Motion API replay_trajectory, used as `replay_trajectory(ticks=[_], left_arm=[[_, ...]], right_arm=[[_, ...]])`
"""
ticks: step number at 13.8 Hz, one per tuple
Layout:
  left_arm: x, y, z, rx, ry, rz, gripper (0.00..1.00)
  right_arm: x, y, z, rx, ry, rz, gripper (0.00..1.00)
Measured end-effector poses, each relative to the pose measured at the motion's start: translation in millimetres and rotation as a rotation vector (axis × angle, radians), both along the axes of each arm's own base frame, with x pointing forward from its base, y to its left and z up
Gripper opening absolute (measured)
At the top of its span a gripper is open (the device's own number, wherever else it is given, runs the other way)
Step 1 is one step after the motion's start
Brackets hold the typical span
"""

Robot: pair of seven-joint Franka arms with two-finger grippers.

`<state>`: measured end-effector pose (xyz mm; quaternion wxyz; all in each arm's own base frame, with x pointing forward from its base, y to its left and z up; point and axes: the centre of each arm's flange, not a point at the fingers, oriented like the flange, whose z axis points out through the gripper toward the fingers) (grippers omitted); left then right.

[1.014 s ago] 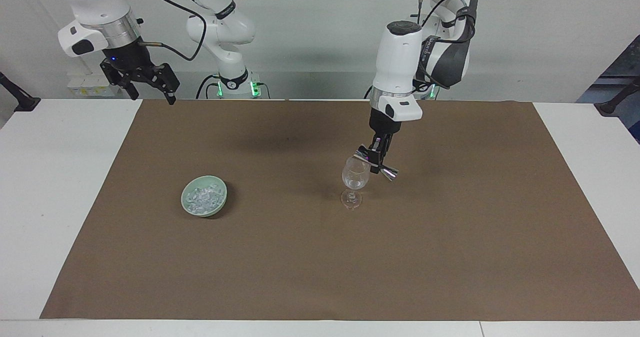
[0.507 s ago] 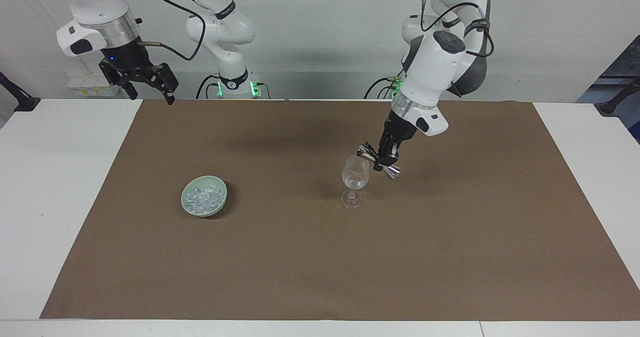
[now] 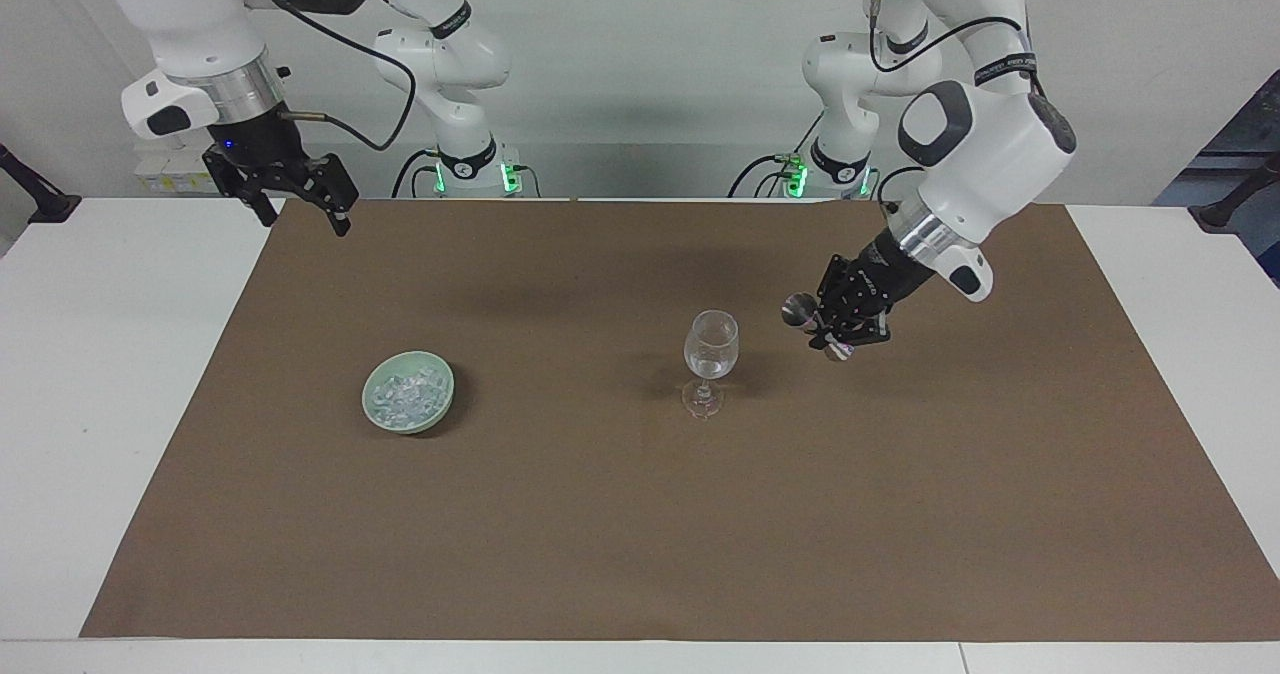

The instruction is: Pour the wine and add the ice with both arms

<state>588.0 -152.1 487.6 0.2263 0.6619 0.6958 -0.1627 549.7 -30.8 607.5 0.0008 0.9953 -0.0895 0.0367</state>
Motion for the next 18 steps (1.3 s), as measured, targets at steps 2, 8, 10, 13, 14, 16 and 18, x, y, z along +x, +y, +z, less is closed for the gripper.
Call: replay_trajectory(ticks=[2,8,10,13,14,16,18], left_arm=[[4,29,-8,-0.037,0.016,0.007,0.22],[-2,116,-63,-0.198,0.053,-0.013,0.22],[-5,149,-77,-0.228,0.075,-0.004,0.22],[-8,190,-99,-0.276,0.101,0.034,0.22],[-8,202,-106,-0.289,0.110,0.051,0.22],[-10,223,-121,-0.322,0.125,0.083,0.22],[-12,241,-138,-0.389,0.128,0.117,0.22]], right_arm=[[6.2,2,-29,-0.001,-0.014,0.004,1.00],[25.6,19,-134,-0.020,-0.032,0.047,1.00],[34.6,24,-159,-0.027,-0.040,0.061,1.00],[42.3,24,-181,-0.031,-0.053,0.066,0.96],[44.6,25,-190,-0.033,-0.067,0.068,0.96],[48.2,28,-207,-0.035,-0.077,0.078,0.92],[49.3,38,-218,-0.037,-0.076,0.098,0.87]])
